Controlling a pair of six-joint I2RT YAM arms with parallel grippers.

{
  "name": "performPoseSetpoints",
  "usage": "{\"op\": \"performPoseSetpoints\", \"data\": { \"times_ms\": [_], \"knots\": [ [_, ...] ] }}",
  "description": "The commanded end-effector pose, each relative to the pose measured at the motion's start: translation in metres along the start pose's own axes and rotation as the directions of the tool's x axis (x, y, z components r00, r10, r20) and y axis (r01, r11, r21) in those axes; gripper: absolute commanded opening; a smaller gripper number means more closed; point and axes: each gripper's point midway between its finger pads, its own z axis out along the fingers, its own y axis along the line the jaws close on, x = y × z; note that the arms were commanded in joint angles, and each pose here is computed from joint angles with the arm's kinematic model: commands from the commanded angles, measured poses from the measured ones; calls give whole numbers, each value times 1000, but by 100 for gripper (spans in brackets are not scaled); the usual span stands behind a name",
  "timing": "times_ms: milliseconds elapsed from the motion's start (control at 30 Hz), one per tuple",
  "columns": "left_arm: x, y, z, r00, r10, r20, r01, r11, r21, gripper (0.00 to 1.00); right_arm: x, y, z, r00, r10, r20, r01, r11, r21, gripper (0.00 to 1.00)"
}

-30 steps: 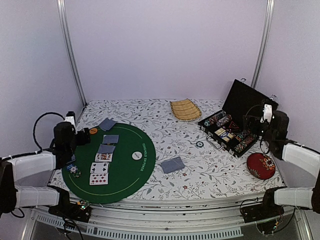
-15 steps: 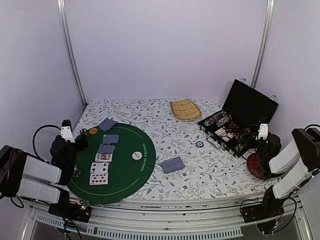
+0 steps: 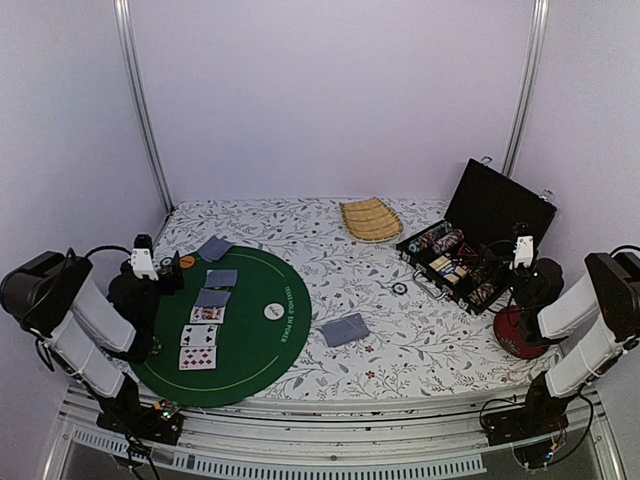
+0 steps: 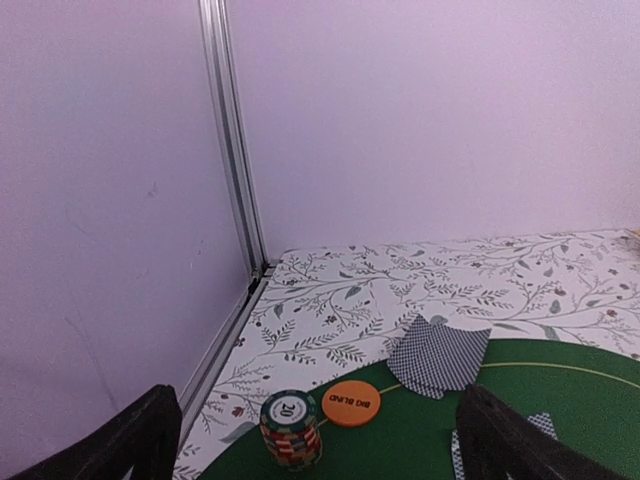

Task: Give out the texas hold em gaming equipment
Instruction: Reset both arms

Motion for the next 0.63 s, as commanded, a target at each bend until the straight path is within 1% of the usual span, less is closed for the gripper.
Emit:
{"op": "performPoseSetpoints", "data": {
  "times_ms": [0,233,600],
  "knots": [
    [-16,-1,13,999,-8,42,7,1000,7,98,1,-2,4,1000,7,-9,-7,1000,3,99],
    [-11,-1,22,1000,-13,8,13,1000,21,98,2,-2,4,1000,8,-10,-8,1000,3,99],
    [-10,0,26,1000,-19,-1,19,1000,19,98,2,-2,4,1000,8,-12,-8,1000,4,99]
  ]
}}
